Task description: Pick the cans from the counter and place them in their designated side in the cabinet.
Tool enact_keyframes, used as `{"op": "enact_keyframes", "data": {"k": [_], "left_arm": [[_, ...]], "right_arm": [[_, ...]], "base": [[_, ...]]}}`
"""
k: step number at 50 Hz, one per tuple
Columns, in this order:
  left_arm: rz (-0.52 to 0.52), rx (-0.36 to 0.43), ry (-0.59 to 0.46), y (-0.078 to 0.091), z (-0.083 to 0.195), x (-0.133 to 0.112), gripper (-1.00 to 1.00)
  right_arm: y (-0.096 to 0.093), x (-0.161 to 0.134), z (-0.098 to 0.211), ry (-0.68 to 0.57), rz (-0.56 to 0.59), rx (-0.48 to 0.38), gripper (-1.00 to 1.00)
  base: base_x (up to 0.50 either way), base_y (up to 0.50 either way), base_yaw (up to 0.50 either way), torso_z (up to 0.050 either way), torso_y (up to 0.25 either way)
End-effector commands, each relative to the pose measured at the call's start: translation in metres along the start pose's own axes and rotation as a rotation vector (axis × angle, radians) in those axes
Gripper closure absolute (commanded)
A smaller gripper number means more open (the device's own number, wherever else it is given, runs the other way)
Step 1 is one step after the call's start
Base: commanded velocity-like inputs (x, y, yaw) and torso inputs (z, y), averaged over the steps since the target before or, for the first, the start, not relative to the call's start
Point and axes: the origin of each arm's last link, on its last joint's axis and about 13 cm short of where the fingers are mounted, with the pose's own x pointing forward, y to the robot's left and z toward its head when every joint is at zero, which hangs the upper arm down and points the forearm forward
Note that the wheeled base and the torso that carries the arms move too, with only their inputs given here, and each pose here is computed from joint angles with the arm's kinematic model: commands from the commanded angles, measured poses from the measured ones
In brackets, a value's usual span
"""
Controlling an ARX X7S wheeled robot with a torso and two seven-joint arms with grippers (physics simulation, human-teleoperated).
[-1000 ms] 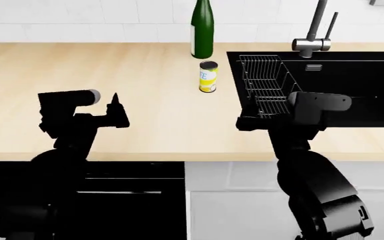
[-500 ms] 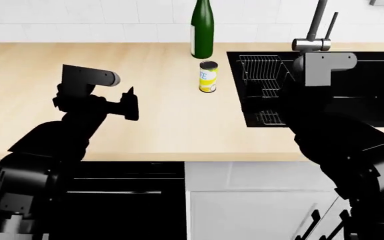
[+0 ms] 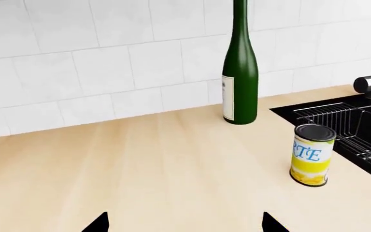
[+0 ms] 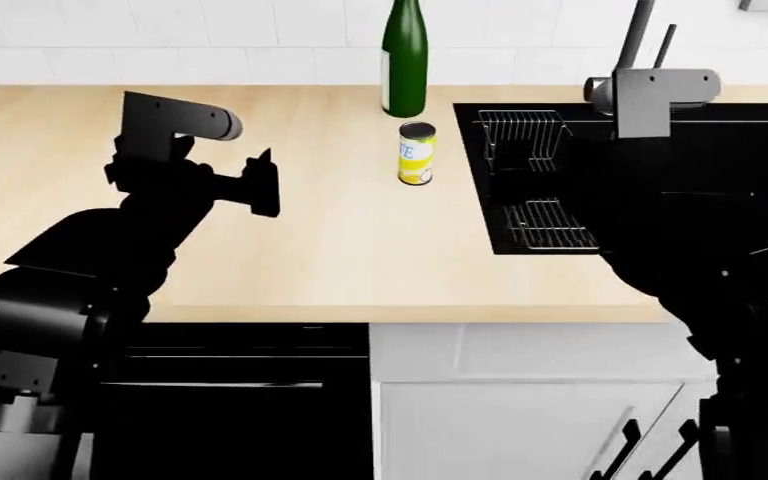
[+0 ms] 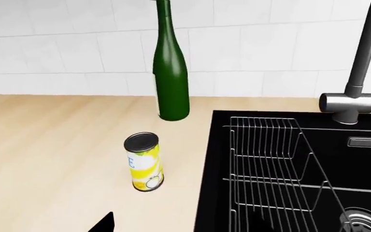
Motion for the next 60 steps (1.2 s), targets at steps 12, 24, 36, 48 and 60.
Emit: {"op": "enact_keyframes", "data": {"k": [12,24,36,48,60], "left_arm": [[0.0,0.006,-0.002,0.001,0.006,0.0,-1.0],[-0.001,0.003,-0.009,0.001,0.009,0.001,-1.0],[-0.002,0.001,-0.013,0.001,0.011,-0.002,-1.0],[-0.002,-0.002,-0.019,0.002,0.01,-0.003,-1.0],[-0.001,-0.005,-0.02,0.002,0.01,-0.005,-1.0]], "right_arm": [[0.0,-0.004,0.004,0.049,0.039,-0.022,-1.0],[0.001,-0.005,0.005,0.05,0.041,-0.024,-1.0],[0.001,-0.004,0.005,0.05,0.043,-0.024,-1.0],[0.004,-0.006,-0.001,0.048,0.055,-0.023,-1.0],[0.012,-0.019,-0.001,0.141,0.171,-0.001,-1.0]], "base": [[0.31,0.0,0.0,0.0,0.0],[0.41,0.0,0.0,0.0,0.0],[0.41,0.0,0.0,0.0,0.0],[0.2,0.0,0.0,0.0,0.001],[0.0,0.0,0.0,0.0,0.0]]}}
